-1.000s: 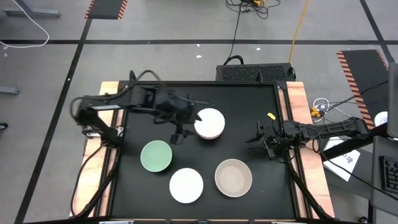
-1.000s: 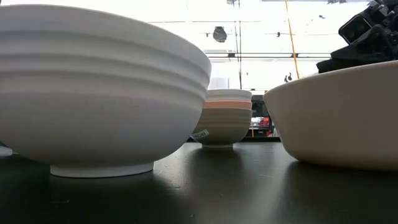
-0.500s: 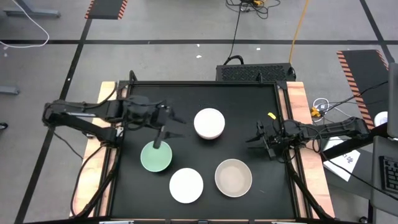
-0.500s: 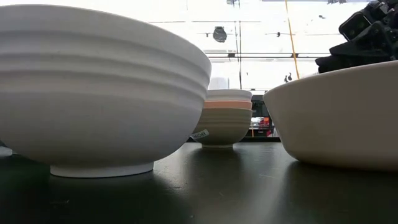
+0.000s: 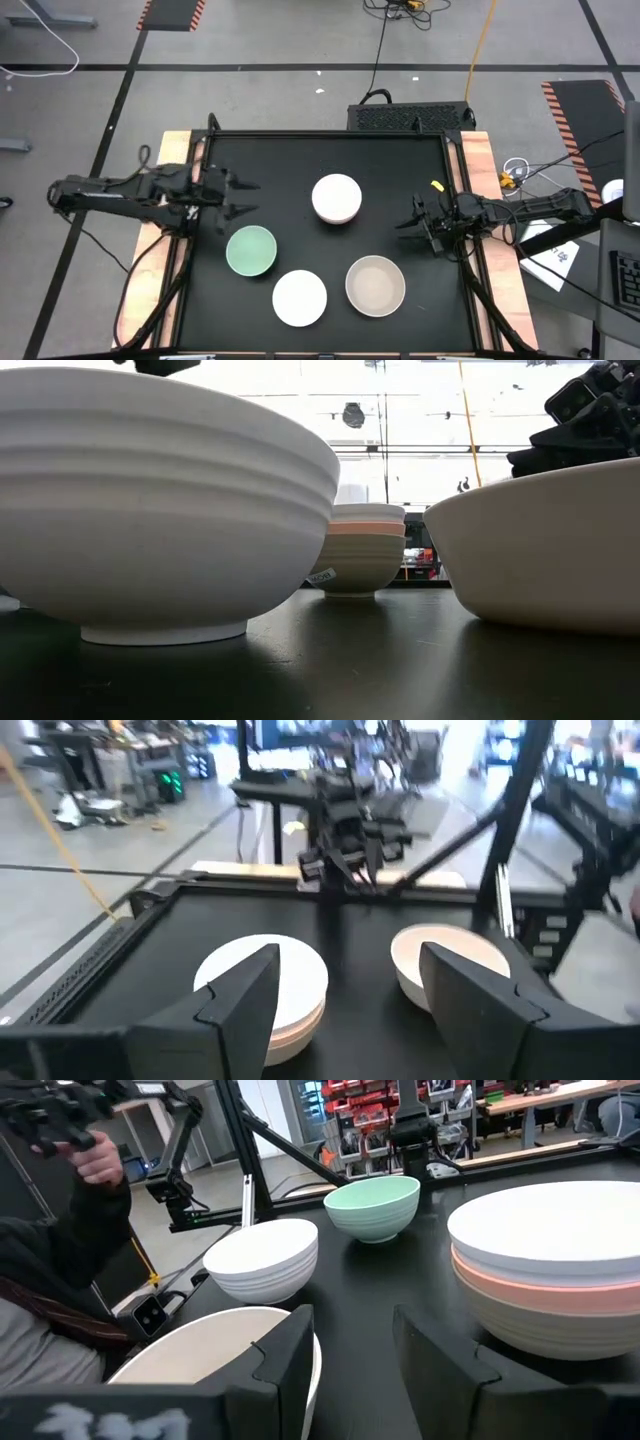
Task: Nest bowls inside each other
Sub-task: Stack the dark white bowl on top of the center white bowl
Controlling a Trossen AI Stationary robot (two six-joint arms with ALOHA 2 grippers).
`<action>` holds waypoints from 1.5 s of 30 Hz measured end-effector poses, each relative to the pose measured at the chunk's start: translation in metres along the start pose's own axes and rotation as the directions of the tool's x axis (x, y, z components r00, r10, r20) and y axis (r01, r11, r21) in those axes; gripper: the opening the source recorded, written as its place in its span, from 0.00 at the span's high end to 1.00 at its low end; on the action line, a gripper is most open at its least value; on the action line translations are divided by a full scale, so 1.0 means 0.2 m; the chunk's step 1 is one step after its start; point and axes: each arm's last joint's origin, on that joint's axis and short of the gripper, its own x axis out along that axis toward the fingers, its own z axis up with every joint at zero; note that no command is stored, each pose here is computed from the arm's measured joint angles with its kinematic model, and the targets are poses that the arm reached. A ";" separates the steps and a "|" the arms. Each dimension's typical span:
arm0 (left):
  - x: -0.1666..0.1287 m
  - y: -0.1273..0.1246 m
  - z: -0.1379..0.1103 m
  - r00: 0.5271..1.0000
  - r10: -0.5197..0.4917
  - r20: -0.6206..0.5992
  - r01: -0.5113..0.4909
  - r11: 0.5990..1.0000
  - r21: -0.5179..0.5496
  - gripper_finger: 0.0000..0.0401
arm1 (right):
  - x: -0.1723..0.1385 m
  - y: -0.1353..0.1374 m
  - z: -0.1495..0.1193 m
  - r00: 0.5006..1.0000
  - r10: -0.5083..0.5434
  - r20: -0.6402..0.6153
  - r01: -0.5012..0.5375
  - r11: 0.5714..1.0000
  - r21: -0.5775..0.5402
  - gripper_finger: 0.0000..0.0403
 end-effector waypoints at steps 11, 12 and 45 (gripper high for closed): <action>-0.17 0.01 -0.13 0.997 0.019 0.068 -0.015 0.998 -0.063 0.40 | 0.00 0.00 0.00 1.000 0.000 0.001 0.000 1.000 0.010 0.67; -0.17 0.02 -0.13 0.996 0.019 0.085 -0.013 0.998 -0.064 0.40 | 0.00 0.00 0.00 1.000 0.000 0.001 0.000 1.000 0.011 0.67; -0.06 0.02 -0.49 0.969 -0.025 0.244 0.031 0.999 -0.021 0.40 | 0.00 0.00 0.00 1.000 0.000 -0.001 0.000 1.000 0.011 0.67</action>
